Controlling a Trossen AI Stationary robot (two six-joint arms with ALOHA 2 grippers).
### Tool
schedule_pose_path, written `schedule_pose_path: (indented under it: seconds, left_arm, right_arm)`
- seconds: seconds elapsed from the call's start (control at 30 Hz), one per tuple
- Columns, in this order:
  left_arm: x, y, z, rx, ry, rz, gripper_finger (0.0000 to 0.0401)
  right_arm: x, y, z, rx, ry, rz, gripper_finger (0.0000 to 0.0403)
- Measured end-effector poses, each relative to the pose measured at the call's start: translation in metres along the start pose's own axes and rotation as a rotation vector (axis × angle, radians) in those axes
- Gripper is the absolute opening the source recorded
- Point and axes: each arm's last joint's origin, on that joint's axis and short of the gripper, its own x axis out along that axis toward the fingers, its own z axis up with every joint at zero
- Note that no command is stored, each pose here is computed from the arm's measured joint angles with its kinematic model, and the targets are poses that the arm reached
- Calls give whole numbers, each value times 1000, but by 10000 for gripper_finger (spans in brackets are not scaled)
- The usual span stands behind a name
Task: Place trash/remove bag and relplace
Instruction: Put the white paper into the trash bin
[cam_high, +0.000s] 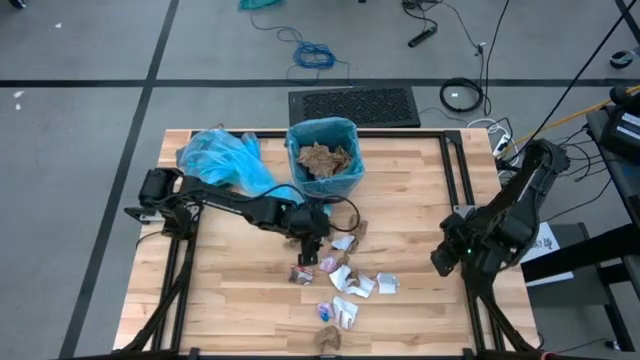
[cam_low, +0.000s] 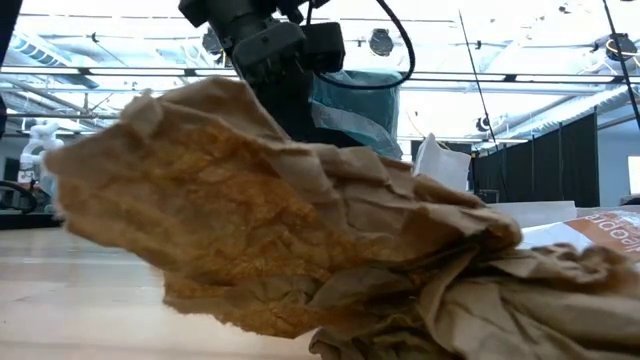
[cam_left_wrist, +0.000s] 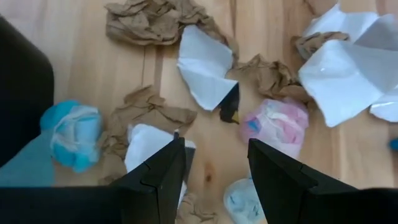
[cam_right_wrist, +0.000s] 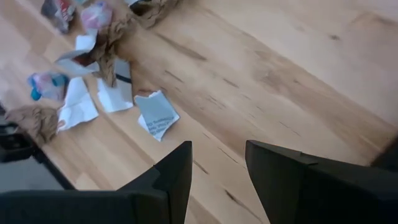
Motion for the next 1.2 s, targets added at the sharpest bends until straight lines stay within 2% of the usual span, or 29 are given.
schedule_pose_path:
  seconds: [0.27,0.43,0.63,0.77,0.93,1.2]
  left_arm:
    - [0,16,1,-27,-2,70,177]
    - [12,21,-2,-41,39,34,177]
    - [40,16,-13,-58,130,-31,173]
    - [49,10,-20,-148,177,-29,130]
    - [42,3,-21,-256,199,-22,16]
    - [-12,-23,9,-239,104,2,4]
  right_arm:
    - [23,-28,7,-29,8,131,141]
    - [25,-36,14,-56,-7,154,141]
    - [23,-39,23,-96,-34,165,141]
    - [23,-40,27,-106,-50,162,141]
    - [24,-40,30,-121,-63,152,141]
    - [25,-40,34,-132,-80,139,141]
